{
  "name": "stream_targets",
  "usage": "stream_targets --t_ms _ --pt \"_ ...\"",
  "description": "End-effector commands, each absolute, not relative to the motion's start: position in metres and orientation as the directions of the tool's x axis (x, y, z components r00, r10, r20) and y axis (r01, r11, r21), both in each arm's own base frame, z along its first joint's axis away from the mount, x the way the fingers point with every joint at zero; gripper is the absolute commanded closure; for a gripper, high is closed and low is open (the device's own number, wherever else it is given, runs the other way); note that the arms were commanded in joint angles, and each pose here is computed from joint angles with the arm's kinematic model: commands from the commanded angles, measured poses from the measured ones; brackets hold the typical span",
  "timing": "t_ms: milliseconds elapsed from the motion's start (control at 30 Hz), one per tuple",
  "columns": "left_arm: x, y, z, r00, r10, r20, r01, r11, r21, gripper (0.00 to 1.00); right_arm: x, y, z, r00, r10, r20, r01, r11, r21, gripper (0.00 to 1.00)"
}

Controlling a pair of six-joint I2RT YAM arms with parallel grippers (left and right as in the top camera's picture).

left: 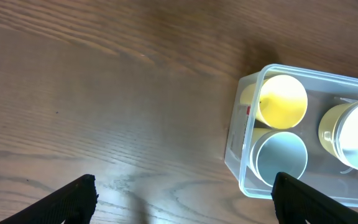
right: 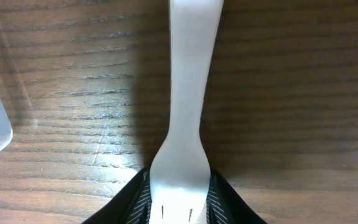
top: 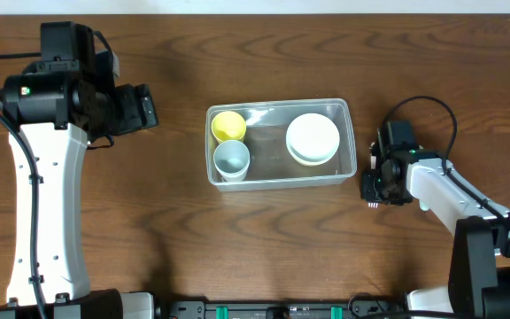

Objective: Pack container
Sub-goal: 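Carry the white fork into the container and release it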

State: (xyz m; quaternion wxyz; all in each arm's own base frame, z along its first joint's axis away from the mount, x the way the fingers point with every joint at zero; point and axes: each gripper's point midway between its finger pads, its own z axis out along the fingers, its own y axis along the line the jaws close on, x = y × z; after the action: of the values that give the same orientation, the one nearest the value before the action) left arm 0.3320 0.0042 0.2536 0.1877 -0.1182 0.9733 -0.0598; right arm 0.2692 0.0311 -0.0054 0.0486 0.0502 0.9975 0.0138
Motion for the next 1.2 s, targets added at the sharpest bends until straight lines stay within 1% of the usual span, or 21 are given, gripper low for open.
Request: stream_targets --t_ms 0,67,133,167,233,333,433,533,600,667,733,833,867,967,1100,1167 --pt "0.331 0.006 0.249 -0.906 -0.257 -0.336 -0.217 0.964 -0.154 0.10 0.264 0.036 -0.011 -0.992 0.097 -0.077 0.093 0.995 0.044 0.77" --pt "0.331 0.006 0.249 -0.906 -0.257 -0.336 -0.217 0.964 -0.154 0.10 0.264 0.036 -0.010 -0.992 0.097 -0.077 0.093 0.995 0.044 0.85" --pt "0.331 0.006 0.249 -0.906 -0.257 -0.336 -0.217 0.964 -0.154 0.10 0.265 0.035 -0.010 -0.992 0.097 -0.080 0.094 0.995 0.044 0.97" --pt "0.331 0.006 0.249 -0.906 -0.257 -0.336 -0.217 0.964 -0.154 0.10 0.266 0.036 -0.009 -0.992 0.097 -0.084 0.094 0.995 0.045 0.99" --pt "0.331 0.006 0.249 -0.906 -0.257 -0.336 -0.217 0.964 -0.154 0.09 0.272 0.034 -0.003 -0.989 0.102 -0.104 0.099 0.994 0.035 0.99" --pt "0.331 0.006 0.249 -0.906 -0.257 -0.335 -0.217 0.964 -0.154 0.10 0.283 0.024 0.017 -0.981 0.120 -0.149 0.124 0.992 -0.015 0.99" --pt "0.330 0.006 0.249 -0.907 -0.257 -0.333 -0.217 0.964 -0.153 0.10 0.301 0.014 0.056 -0.968 0.115 -0.225 0.134 0.989 -0.071 0.99" --pt "0.330 0.006 0.249 -0.907 -0.257 -0.332 -0.217 0.964 -0.153 0.09 0.321 0.012 0.105 -0.945 0.088 -0.316 0.120 0.990 -0.081 0.99" --pt "0.330 0.006 0.249 -0.908 -0.257 -0.332 -0.217 0.964 -0.153 0.09 0.332 0.016 0.139 -0.925 0.048 -0.377 0.082 0.994 -0.075 0.99" --pt "0.329 0.006 0.248 -0.908 -0.257 -0.329 -0.218 0.964 -0.153 0.10 0.341 0.032 0.171 -0.901 -0.057 -0.430 -0.034 0.998 -0.060 0.99" --pt "0.329 0.006 0.248 -0.908 -0.257 -0.329 -0.218 0.964 -0.153 0.10 0.346 0.057 0.197 -0.862 -0.186 -0.472 -0.186 0.981 -0.047 0.99" --pt "0.329 0.006 0.248 -0.908 -0.257 -0.329 -0.218 0.964 -0.153 0.09 0.344 0.094 0.219 -0.768 -0.393 -0.506 -0.412 0.908 -0.079 0.99" --pt "0.329 0.006 0.248 -0.908 -0.257 -0.329 -0.218 0.964 -0.153 0.10 0.342 0.107 0.220 -0.724 -0.466 -0.508 -0.490 0.866 -0.097 0.99" --pt "0.329 0.006 0.248 -0.909 -0.257 -0.329 -0.218 0.964 -0.153 0.10 0.327 0.143 0.216 -0.562 -0.670 -0.485 -0.702 0.697 -0.149 0.99" --pt "0.328 0.006 0.248 -0.910 -0.257 -0.325 -0.218 0.964 -0.152 0.09 0.315 0.170 0.200 -0.382 -0.823 -0.420 -0.843 0.497 -0.208 0.99" --pt "0.327 0.006 0.248 -0.911 -0.257 -0.322 -0.218 0.964 -0.152 0.10 0.312 0.176 0.188 -0.323 -0.866 -0.381 -0.881 0.423 -0.213 0.99"
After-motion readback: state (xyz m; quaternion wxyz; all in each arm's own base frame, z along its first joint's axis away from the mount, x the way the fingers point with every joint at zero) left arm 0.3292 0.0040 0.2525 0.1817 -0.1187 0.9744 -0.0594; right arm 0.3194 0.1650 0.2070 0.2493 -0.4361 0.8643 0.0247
